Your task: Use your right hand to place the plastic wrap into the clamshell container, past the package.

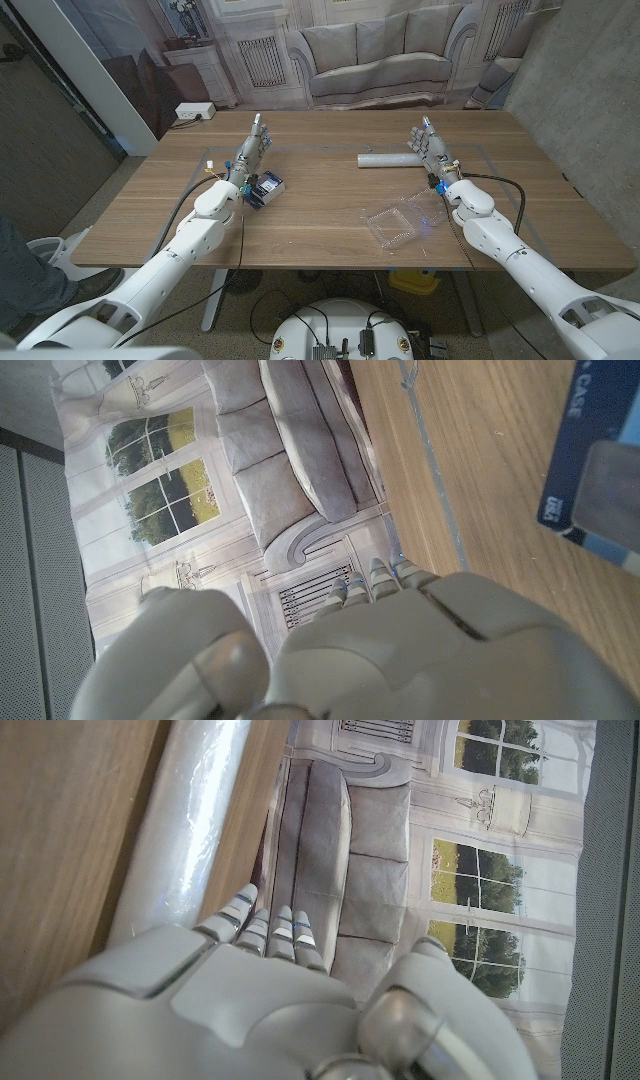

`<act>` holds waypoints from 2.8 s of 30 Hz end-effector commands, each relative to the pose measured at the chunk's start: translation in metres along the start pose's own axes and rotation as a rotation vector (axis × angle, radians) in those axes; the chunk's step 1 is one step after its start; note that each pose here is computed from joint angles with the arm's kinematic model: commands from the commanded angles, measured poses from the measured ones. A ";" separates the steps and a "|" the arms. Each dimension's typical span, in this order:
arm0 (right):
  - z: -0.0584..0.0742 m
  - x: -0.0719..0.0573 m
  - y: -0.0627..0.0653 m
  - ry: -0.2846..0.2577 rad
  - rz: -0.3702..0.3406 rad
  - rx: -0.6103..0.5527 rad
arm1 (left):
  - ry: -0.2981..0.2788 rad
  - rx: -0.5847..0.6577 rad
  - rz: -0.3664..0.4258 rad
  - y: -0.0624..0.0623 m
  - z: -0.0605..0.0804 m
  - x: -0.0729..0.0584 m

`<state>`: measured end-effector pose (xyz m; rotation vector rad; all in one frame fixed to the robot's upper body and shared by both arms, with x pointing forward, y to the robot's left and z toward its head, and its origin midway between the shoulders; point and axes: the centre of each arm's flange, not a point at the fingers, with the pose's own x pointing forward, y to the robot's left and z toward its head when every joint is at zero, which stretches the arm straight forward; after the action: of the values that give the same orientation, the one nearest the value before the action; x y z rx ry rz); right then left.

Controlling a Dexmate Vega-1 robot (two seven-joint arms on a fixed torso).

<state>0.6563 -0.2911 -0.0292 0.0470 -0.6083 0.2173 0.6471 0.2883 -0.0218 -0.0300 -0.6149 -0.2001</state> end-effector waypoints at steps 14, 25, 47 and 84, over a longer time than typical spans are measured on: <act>0.013 -0.011 -0.001 -0.044 0.014 -0.063 | -0.033 0.014 -0.026 -0.007 0.008 0.004; 0.020 -0.009 -0.003 -0.042 0.028 -0.112 | -0.033 0.027 -0.030 -0.008 0.012 0.004; 0.032 -0.007 -0.003 -0.034 0.028 -0.247 | -0.031 0.037 -0.033 -0.012 0.014 0.003; 0.052 -0.003 0.001 -0.057 0.019 -0.460 | -0.038 0.061 -0.029 -0.012 0.021 -0.013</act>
<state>0.6262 -0.2979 0.0054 -0.3402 -0.6960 0.1096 0.6285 0.2783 -0.0091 0.0329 -0.6574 -0.2154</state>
